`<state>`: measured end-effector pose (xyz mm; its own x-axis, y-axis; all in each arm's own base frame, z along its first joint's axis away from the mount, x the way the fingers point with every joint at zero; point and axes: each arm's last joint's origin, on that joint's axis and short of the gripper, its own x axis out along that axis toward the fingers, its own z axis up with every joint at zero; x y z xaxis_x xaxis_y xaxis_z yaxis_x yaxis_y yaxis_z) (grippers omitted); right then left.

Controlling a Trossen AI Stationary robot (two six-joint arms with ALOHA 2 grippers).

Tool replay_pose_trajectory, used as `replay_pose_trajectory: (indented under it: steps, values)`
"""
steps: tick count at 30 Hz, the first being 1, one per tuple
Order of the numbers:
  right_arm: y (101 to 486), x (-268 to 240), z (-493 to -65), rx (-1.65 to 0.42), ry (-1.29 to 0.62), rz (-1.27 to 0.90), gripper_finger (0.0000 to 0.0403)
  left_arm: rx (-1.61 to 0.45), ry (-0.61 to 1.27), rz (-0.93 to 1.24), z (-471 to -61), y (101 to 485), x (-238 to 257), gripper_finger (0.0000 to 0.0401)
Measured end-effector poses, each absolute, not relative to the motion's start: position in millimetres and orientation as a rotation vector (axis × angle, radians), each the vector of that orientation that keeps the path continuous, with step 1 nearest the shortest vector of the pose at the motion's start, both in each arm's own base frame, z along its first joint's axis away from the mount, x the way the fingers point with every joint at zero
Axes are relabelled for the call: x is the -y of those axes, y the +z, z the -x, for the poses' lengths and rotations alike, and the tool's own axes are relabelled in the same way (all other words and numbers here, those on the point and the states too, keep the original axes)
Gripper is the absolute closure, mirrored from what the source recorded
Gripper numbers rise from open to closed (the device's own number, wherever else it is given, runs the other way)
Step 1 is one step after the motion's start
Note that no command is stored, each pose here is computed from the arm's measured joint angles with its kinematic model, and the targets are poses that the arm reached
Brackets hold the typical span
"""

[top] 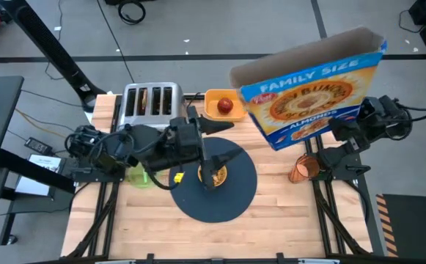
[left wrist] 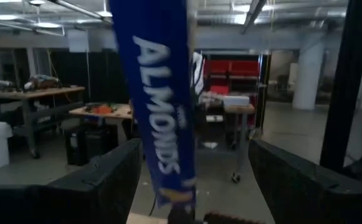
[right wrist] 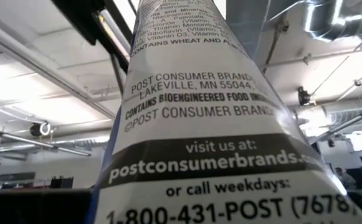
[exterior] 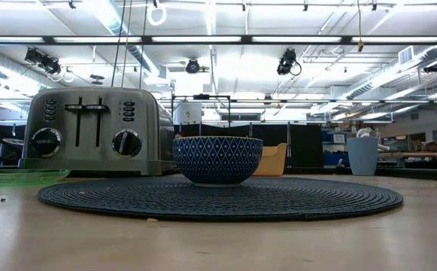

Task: Arrange a breakfast setting
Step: Pour the cereal into the blue and yellow bowl

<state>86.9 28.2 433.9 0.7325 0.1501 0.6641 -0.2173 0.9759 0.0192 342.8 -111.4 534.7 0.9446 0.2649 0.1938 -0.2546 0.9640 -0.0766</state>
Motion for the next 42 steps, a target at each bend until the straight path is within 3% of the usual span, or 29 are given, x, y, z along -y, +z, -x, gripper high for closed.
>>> replay_pose_trajectory:
  steps: [9,16,20,27,31,35,42]
  values:
    - [429,-37,-109,0.669,0.235,-0.104,0.0227,0.351,0.239,0.104,-349,545,95,0.0101]
    - [425,-41,-121,0.618,0.215,-0.102,0.0227,0.484,0.089,0.124,-347,557,89,0.0118]
    - [423,-41,-126,0.600,0.181,-0.098,0.0227,0.506,0.088,0.137,-347,558,88,0.0167]
    - [422,-42,-129,0.590,0.164,-0.104,0.0227,0.517,0.099,0.127,-346,559,87,0.0294]
    - [421,-41,-129,0.581,0.140,-0.107,0.0220,0.518,0.099,0.129,-346,560,87,0.0348]
    - [420,-41,-130,0.564,0.131,-0.103,0.0197,0.515,0.103,0.126,-346,559,86,0.0377]
    - [413,-41,-131,0.477,0.126,-0.079,0.0121,0.469,0.107,0.070,-343,559,85,0.0383]
